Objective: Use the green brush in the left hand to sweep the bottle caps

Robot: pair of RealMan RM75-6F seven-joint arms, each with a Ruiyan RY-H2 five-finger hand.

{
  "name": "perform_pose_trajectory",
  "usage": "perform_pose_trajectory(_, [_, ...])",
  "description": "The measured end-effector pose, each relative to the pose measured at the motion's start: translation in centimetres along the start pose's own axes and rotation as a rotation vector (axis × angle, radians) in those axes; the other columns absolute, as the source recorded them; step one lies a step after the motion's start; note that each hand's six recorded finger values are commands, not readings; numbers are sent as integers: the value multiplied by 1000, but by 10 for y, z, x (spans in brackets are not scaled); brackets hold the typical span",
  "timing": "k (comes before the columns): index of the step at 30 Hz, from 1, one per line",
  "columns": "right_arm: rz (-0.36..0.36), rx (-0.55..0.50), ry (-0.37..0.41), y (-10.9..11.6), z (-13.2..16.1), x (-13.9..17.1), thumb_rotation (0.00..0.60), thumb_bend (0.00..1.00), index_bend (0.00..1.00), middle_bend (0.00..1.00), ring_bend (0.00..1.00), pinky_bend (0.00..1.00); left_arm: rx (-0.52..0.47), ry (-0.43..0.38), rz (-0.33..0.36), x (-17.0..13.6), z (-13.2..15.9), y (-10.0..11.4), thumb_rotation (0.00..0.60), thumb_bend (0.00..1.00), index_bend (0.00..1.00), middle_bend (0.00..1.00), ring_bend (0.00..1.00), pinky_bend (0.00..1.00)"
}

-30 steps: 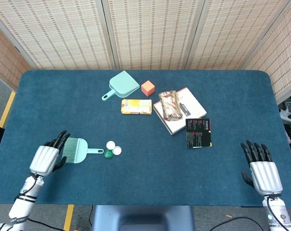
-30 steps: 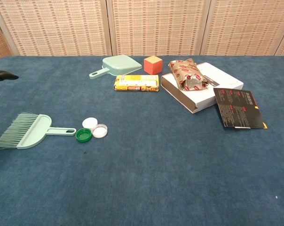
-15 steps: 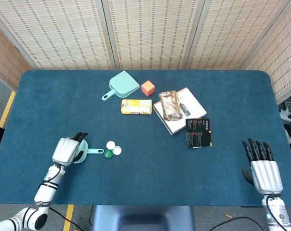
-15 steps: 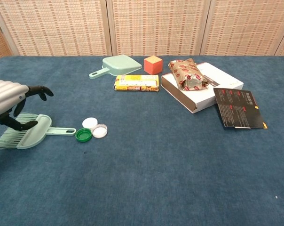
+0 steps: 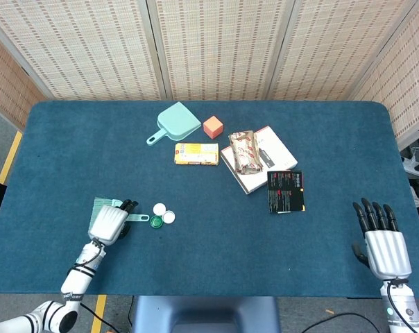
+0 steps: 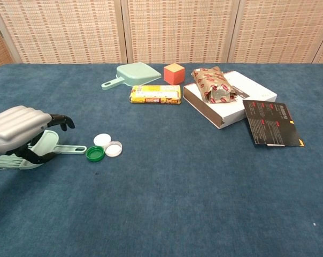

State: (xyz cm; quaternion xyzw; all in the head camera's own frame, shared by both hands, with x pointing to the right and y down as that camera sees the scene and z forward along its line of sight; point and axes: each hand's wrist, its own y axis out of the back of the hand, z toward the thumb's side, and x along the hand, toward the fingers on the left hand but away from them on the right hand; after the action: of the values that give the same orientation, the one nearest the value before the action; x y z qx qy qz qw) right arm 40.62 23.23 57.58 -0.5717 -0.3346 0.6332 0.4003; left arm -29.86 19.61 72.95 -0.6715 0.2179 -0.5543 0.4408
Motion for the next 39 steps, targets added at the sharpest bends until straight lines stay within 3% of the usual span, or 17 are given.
perform_pose_trajectory(9, [-22, -7, -1, 6, -1, 3, 600, 224, 0, 0, 0, 0, 84, 18, -12, 9, 1, -13, 600, 314, 314, 391, 650, 849])
perform_pose_trajectory(17, [-25, -6, -1, 6, -1, 4, 600, 224, 0, 0, 0, 0, 122, 12, -8, 12, 5, -17, 600, 318, 345, 412, 651, 849])
perform_pose_trajectory(26, [-30, -13, -3, 8, -2, 5, 600, 224, 0, 0, 0, 0, 159, 15, 11, 12, 7, -18, 600, 388, 437, 490, 657, 850])
perform_pose_trajectory(30, [-29, -11, -2, 8, -2, 5, 600, 224, 0, 0, 0, 0, 160, 17, 27, 12, 7, -16, 600, 456, 506, 572, 665, 850])
perform_pose_trajectory(39, [-26, -6, -4, 6, -1, 4, 600, 224, 0, 0, 0, 0, 126, 17, 88, 11, 4, -7, 600, 734, 705, 825, 733, 888])
